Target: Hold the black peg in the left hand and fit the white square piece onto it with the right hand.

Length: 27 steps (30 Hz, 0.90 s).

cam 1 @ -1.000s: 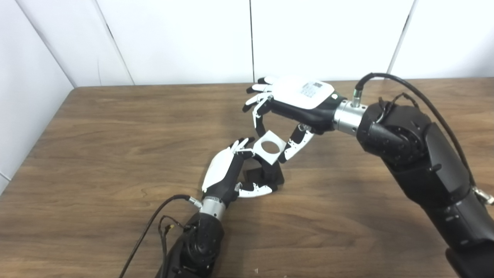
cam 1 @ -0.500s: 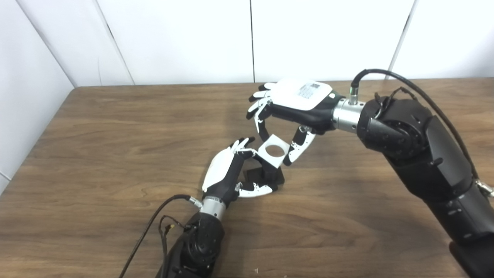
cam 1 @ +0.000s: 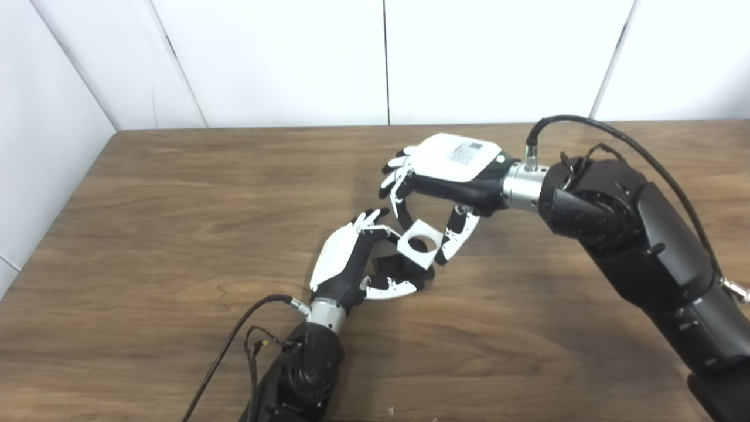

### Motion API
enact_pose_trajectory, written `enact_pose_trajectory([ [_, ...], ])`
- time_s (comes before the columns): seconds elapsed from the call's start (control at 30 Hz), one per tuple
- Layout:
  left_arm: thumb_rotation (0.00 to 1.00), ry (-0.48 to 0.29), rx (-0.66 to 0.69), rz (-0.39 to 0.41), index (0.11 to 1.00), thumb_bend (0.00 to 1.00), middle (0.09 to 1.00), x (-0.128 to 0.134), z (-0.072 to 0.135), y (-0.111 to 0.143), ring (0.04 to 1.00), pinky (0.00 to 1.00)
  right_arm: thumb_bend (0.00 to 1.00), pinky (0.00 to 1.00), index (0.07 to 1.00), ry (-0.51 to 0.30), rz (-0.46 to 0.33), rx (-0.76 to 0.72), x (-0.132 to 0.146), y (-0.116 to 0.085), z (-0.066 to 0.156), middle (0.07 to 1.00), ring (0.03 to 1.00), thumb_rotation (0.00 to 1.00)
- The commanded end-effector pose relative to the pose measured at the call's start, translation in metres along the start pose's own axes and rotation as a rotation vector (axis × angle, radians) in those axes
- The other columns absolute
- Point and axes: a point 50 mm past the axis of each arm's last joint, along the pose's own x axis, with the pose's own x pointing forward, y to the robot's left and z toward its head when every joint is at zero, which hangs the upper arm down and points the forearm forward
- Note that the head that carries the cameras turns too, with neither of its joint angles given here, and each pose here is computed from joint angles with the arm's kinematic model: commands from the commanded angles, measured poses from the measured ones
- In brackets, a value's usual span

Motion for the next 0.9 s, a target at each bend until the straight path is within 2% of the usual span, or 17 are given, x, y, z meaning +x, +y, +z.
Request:
enact_pose_trajectory([
  [0.0,0.08,0.035,0.022,-0.016,0.488,0.52,0.954,-0.001,-0.003,-0.003,1.000,1.00,0.52,1.00,0.480,-0.025,-0.063,-0.010,0.002,-0.016,0.005,0.818,0.931,0.14],
  [0.63,0.08,0.037,0.022,-0.017,0.488,0.52,0.957,-0.004,-0.002,-0.006,1.000,1.00,0.52,1.00,0.479,-0.013,-0.088,0.029,0.024,-0.001,0.007,0.819,0.927,0.14],
  [0.87,0.08,0.035,0.023,-0.018,0.488,0.52,0.958,-0.005,-0.002,-0.005,1.000,1.00,0.52,1.00,0.480,0.016,-0.083,0.027,0.025,-0.007,-0.001,0.820,0.927,0.14],
])
